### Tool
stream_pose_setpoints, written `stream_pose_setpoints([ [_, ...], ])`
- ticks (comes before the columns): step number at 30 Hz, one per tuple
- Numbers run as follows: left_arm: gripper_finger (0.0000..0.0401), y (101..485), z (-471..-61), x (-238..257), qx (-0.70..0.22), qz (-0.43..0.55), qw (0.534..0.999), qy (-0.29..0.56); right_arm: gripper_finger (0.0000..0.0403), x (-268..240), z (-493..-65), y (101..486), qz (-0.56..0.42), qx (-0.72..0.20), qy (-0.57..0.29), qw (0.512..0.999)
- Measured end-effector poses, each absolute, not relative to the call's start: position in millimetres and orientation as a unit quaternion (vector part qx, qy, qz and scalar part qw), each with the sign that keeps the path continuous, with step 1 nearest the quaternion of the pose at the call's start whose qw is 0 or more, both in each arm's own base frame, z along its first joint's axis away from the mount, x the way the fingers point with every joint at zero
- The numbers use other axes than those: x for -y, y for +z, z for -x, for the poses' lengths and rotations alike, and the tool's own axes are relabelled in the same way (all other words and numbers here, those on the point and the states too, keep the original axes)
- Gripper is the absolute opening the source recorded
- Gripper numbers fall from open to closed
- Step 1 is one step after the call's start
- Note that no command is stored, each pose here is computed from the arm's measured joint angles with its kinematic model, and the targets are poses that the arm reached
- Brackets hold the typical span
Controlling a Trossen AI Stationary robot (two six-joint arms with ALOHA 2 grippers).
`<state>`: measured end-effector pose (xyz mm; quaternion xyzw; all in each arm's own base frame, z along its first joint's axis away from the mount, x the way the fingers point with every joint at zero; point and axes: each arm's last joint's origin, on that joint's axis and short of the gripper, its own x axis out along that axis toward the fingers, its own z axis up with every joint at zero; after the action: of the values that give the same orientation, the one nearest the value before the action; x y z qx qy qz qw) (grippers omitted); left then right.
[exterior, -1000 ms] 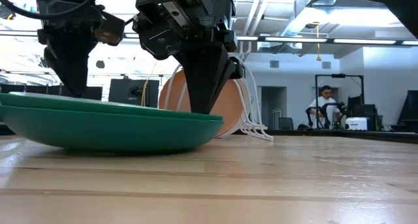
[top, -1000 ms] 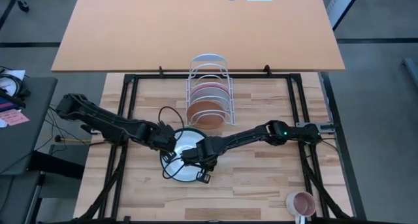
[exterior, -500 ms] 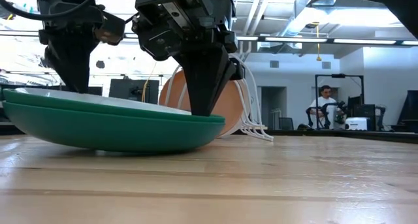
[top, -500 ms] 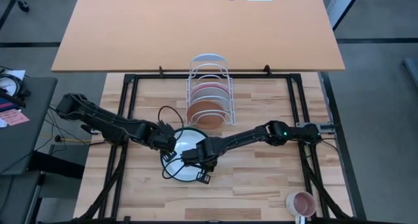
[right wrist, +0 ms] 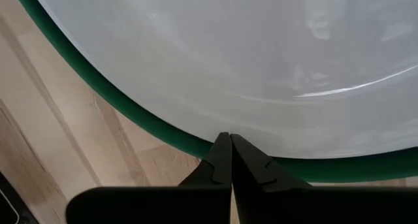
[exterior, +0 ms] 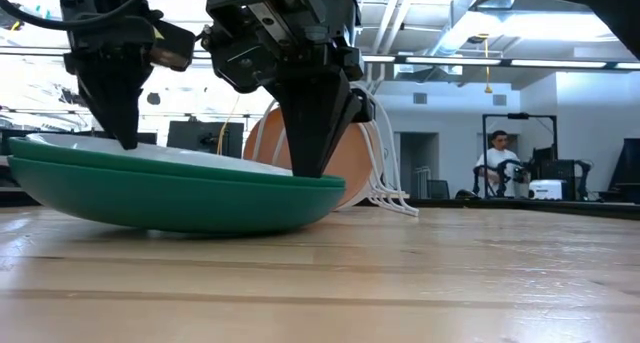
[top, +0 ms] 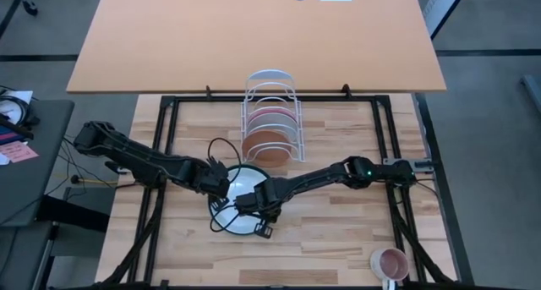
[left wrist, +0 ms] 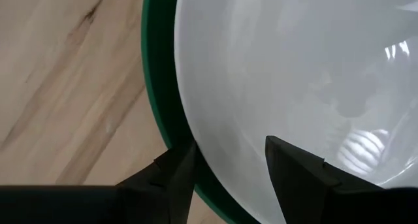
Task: Sort dishes
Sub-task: Put the white plate on the dish rack
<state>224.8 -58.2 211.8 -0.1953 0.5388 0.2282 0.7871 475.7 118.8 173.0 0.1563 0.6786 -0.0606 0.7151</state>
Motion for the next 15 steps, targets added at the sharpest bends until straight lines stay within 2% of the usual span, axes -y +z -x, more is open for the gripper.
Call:
stream_pose_setpoints([
  [7, 0.0151, 212.2, -225.7, 58.3, -0.537, 0.187, 0.792, 0.222, 0.0004, -120.4, -475.3, 173.0, -0.154, -0.679, -0.06, 0.716],
  [10, 0.0118, 212.1, -225.6, 58.1, -0.538, 0.186, 0.792, 0.221, 0.0004, -120.4, -475.3, 173.0, -0.154, -0.679, -0.059, 0.716],
  [15, 0.0041, 212.2, -226.5, 55.9, -0.537, 0.187, 0.792, 0.222, 0.0004, -120.9, -474.9, 172.7, -0.155, -0.681, -0.057, 0.714],
])
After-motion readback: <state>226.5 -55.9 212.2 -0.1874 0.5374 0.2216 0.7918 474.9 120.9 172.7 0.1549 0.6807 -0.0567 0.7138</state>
